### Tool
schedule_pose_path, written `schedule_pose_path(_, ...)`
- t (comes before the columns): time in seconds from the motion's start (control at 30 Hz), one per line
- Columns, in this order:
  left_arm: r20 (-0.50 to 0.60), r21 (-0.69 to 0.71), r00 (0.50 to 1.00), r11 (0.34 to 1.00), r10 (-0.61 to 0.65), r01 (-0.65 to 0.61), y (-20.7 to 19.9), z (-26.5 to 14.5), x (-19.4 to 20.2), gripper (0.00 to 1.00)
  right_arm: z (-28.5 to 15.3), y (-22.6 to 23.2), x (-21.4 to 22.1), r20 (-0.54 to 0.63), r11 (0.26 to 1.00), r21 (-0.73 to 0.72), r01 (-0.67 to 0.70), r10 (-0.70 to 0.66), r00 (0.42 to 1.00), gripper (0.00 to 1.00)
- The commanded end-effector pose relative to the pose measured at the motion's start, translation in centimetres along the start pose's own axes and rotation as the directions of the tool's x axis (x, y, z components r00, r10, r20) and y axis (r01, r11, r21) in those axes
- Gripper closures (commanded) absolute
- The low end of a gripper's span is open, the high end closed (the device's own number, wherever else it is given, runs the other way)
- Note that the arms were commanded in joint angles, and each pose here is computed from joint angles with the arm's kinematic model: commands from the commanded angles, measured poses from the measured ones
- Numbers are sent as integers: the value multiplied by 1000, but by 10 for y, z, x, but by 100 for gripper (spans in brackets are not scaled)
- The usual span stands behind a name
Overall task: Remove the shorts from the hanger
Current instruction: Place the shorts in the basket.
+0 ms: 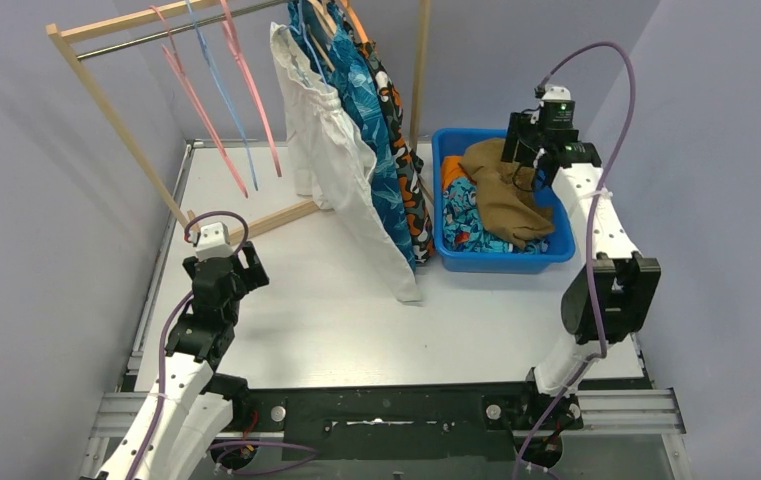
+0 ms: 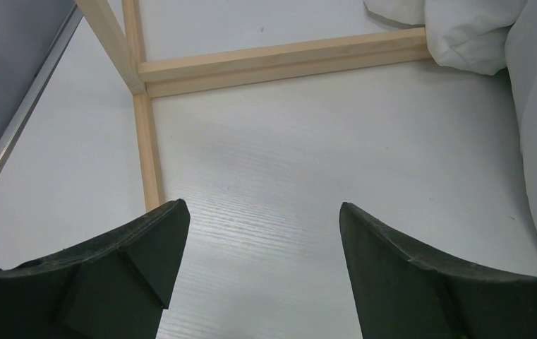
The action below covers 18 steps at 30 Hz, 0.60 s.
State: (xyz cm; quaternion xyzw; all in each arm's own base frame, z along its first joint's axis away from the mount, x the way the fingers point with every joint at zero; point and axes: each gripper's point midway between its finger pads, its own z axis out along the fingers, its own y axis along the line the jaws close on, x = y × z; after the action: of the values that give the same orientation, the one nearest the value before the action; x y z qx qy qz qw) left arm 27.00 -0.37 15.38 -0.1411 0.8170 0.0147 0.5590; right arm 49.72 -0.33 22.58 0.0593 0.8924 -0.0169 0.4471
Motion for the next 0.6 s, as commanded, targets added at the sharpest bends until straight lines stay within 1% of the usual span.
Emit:
schedule_pose_path(0.0,68,17,997,1000,-19,18,-3,0,-20,22,-36,58,-9,70,976,-219,1,14,997,36)
schedule_pose_path(0.07,70,16,997,1000,-19,18,-3,0,-20,22,-36,80,16,40,957,-290,-2,14,999,40)
schedule_pose_path(0.1,70,17,997,1000,-20,19,-3,-1,-20,22,-34,86,30,24,953,-302,-16,24,999,43)
schedule_pose_path(0.17,71,18,997,1000,-20,19,-3,-1,-20,22,-18,82,67,-42,963,-260,-78,70,997,51)
schedule_pose_path(0.23,73,20,997,1000,-21,20,-4,-1,-21,22,-1,67,104,-115,976,-172,-130,112,987,57)
schedule_pose_path(0.3,73,21,997,1000,-22,20,-4,-1,-21,22,11,59,134,-174,980,-137,-144,119,977,58)
schedule_pose_path(0.37,73,24,997,1000,-22,20,-4,-1,-20,22,16,61,154,-246,980,-147,-132,93,965,58)
schedule_pose_path(0.43,72,26,997,1000,-20,18,-4,-1,-20,22,10,67,156,-304,977,-178,-117,58,951,54)
schedule_pose_path(0.47,73,28,997,999,-19,17,-5,-1,-20,22,6,70,152,-306,976,-190,-103,41,951,53)
schedule_pose_path(0.53,72,27,997,1000,-19,17,-5,-1,-20,22,-4,73,135,-262,976,-202,-79,24,965,48)
schedule_pose_path(0.57,73,26,997,1000,-18,16,-5,-1,-21,22,-13,73,120,-216,975,-208,-75,29,976,45)
